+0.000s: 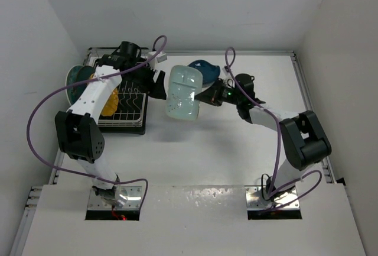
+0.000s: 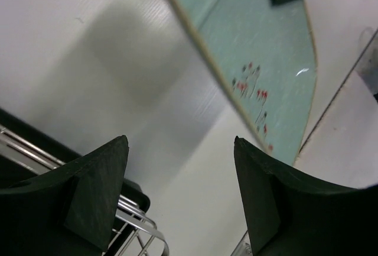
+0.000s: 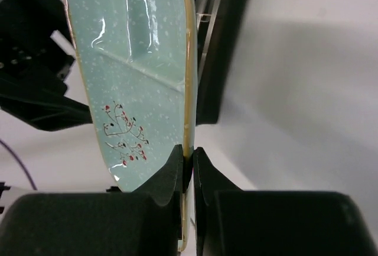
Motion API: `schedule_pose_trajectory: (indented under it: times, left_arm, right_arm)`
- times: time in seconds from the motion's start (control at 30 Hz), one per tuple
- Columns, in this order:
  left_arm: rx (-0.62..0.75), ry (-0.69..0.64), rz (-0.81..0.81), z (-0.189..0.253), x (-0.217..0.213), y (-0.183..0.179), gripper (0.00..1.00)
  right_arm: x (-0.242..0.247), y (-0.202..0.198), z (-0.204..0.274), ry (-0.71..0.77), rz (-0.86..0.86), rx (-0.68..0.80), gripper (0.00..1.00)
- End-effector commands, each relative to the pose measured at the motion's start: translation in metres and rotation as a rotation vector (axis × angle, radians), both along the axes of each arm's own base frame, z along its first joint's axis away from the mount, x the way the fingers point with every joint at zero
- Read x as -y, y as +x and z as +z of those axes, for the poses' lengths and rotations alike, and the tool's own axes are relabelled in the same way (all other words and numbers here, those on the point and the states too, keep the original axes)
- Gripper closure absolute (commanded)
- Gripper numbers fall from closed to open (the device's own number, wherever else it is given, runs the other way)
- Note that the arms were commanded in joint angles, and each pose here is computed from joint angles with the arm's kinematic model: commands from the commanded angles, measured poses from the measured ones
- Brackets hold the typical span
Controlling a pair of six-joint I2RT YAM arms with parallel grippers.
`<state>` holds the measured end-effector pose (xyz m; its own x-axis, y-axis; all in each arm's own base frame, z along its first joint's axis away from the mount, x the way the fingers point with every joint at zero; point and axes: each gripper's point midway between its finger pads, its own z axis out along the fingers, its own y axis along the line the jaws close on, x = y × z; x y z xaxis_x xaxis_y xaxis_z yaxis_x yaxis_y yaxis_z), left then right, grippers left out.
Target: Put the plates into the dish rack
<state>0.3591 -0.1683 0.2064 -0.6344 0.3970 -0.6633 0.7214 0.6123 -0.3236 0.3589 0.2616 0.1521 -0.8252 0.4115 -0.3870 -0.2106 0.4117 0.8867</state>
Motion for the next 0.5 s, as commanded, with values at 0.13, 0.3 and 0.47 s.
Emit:
schedule_pose_trajectory:
  times: [0.13,0.3,0.47]
  left_arm:
    - [0.021,-0.147,-0.059,0.031,0.015,-0.012,0.24]
    - [0.033,-0.162,-0.028,0.037,0.005,-0.01,0.24]
    - [0.168,-0.087,0.107,0.069,-0.044,0.021,0.26]
  right_arm:
    - [-0.053,0.011,0.091,0.166,0.117,0.266,1.0]
    - [-0.061,0.01,0.092,0.158,0.132,0.282,1.0]
    - [-0.047,0.016,0.082,0.107,0.081,0.284,1.0]
